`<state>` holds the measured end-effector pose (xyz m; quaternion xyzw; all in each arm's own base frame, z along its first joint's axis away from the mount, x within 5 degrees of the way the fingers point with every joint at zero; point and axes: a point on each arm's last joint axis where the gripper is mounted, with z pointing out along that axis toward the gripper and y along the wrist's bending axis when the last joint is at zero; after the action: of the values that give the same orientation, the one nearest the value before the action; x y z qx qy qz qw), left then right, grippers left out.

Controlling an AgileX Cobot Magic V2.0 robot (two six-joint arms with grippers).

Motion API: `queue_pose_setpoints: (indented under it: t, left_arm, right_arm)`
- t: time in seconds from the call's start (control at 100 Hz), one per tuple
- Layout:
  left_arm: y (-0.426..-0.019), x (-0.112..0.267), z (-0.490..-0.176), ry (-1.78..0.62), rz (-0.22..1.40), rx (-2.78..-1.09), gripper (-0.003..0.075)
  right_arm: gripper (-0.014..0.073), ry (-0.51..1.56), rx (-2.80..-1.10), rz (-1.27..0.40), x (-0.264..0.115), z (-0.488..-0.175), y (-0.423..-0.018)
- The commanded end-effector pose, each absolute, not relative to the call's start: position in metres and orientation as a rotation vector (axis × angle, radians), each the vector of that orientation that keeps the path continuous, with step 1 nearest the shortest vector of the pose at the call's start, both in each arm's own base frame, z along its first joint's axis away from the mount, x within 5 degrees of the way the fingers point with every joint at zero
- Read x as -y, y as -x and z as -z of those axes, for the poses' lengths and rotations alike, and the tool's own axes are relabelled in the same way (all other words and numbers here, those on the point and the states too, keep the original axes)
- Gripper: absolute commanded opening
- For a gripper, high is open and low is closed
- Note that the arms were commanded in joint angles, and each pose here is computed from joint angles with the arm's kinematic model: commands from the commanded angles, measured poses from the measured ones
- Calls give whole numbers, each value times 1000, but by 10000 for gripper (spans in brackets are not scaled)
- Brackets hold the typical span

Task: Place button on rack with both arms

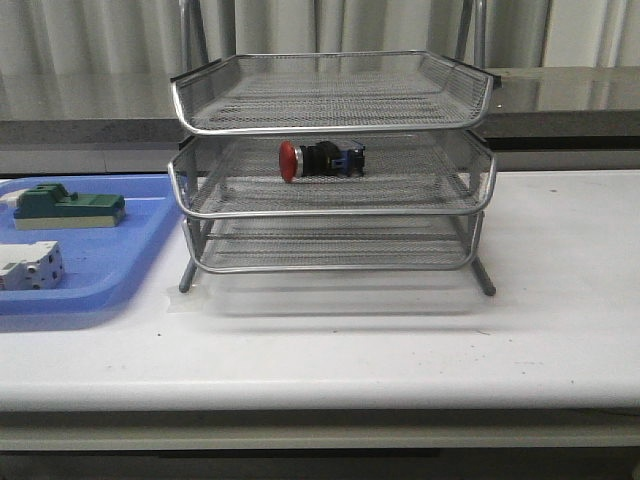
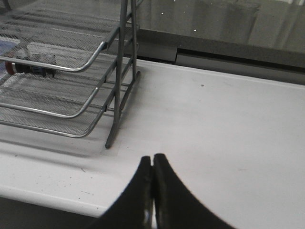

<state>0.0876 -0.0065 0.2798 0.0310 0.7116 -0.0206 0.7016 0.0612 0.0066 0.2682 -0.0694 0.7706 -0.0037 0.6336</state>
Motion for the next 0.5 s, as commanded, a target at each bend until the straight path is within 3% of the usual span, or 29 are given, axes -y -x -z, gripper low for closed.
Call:
queue_pose_setpoints:
  t: [0.0,0.23,0.49]
  left_arm:
    - [-88,4,-294,-30,39,-1503,-20]
    - [-88,4,-294,-30,39,-1503,-20]
    - [-88,4,-294,-30,39,-1505,-20]
  right_arm:
    - [-61,118,-1604,29,-4,-265,-58]
    - [-61,65,-1508,8,-2,-227,-49]
    - [-61,39,-1506,-7,-2,-211,-54]
